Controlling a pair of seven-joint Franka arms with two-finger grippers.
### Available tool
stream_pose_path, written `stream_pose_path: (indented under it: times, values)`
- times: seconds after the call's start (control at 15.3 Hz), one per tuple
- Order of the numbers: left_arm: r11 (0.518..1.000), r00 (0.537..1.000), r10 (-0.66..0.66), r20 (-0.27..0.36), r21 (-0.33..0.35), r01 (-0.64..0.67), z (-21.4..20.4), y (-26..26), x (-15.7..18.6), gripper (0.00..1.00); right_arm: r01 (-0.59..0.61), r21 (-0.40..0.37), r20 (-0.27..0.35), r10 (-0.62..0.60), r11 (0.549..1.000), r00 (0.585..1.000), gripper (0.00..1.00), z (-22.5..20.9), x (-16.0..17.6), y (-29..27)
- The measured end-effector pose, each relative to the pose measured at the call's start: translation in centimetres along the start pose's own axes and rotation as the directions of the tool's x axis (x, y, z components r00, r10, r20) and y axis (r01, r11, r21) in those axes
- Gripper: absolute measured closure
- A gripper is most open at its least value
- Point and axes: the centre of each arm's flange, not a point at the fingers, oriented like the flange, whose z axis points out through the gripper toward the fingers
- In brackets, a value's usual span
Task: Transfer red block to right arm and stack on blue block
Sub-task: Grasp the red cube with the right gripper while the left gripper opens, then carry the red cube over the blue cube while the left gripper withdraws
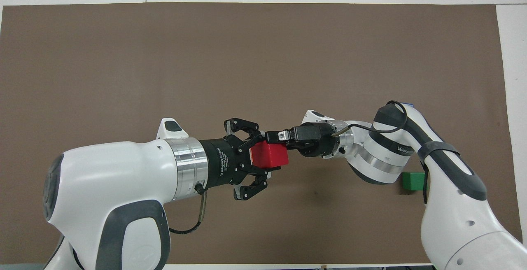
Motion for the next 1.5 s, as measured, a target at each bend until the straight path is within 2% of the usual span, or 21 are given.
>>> stream_pose_path:
  times: [0.26, 0.33, 0.39, 0.46, 0.52, 0.59, 0.85, 0.98, 1.24, 1.37, 1.5]
  values:
    - [1.000, 1.000, -0.021, 0.002, -0.004, 0.021, -0.1, 0.0, -0.1, 0.44, -0.016, -0.001, 0.000, 0.016, 1.000, 1.000, 0.43, 0.1, 0.1, -0.1]
    - [1.000, 1.000, -0.031, 0.002, -0.005, 0.031, -0.1, 0.0, -0.1, 0.42, -0.023, -0.003, -0.002, 0.023, 1.000, 1.000, 0.43, 0.0, 0.1, -0.1]
    - [0.999, 0.999, -0.037, 0.004, -0.008, 0.037, -0.2, 0.0, -0.2, 0.34, -0.026, -0.008, -0.013, 0.026, 1.000, 1.000, 0.43, -0.2, 0.3, -0.2]
    - [0.999, 0.999, -0.043, 0.008, -0.014, 0.043, -0.6, 0.1, -0.3, 0.17, -0.027, -0.011, -0.022, 0.027, 1.000, 0.999, 0.43, -0.5, 0.5, -0.4]
    - [0.998, 0.999, -0.050, 0.013, -0.028, 0.050, -1.3, 0.4, -0.2, 0.11, -0.029, -0.011, -0.027, 0.028, 1.000, 0.999, 0.43, -0.7, 0.7, -0.5]
    - [0.997, 0.998, -0.058, 0.020, -0.049, 0.059, -2.4, 0.8, -0.1, 0.01, -0.031, -0.011, -0.030, 0.030, 0.999, 0.999, 0.43, -0.9, 0.7, -0.7]
    - [0.993, 0.999, -0.040, 0.007, -0.108, 0.040, -8.0, 3.7, 2.4, 0.00, -0.041, -0.021, -0.041, 0.040, 0.999, 0.998, 0.43, -0.9, 1.0, -0.7]
    - [0.992, 0.998, 0.051, -0.043, -0.117, -0.056, -10.1, 5.2, 4.7, 0.00, -0.070, -0.041, -0.067, 0.067, 0.997, 0.996, 0.43, -1.1, 1.7, -1.2]
    - [0.960, 0.947, 0.239, -0.216, -0.096, -0.264, -13.7, 7.5, 8.9, 0.00, -0.124, -0.090, -0.145, 0.111, 0.988, 0.983, 0.43, -1.9, 3.9, -5.2]
    - [0.943, 0.917, 0.288, -0.276, -0.083, -0.321, -15.6, 8.4, 11.1, 0.00, -0.162, -0.173, -0.185, 0.130, 0.971, 0.974, 0.43, -3.0, 4.8, -8.3]
    - [0.919, 0.870, 0.361, -0.337, -0.032, -0.394, -17.4, 9.0, 13.0, 0.00, -0.203, -0.265, -0.231, 0.142, 0.943, 0.963, 0.43, -4.4, 5.3, -12.4]
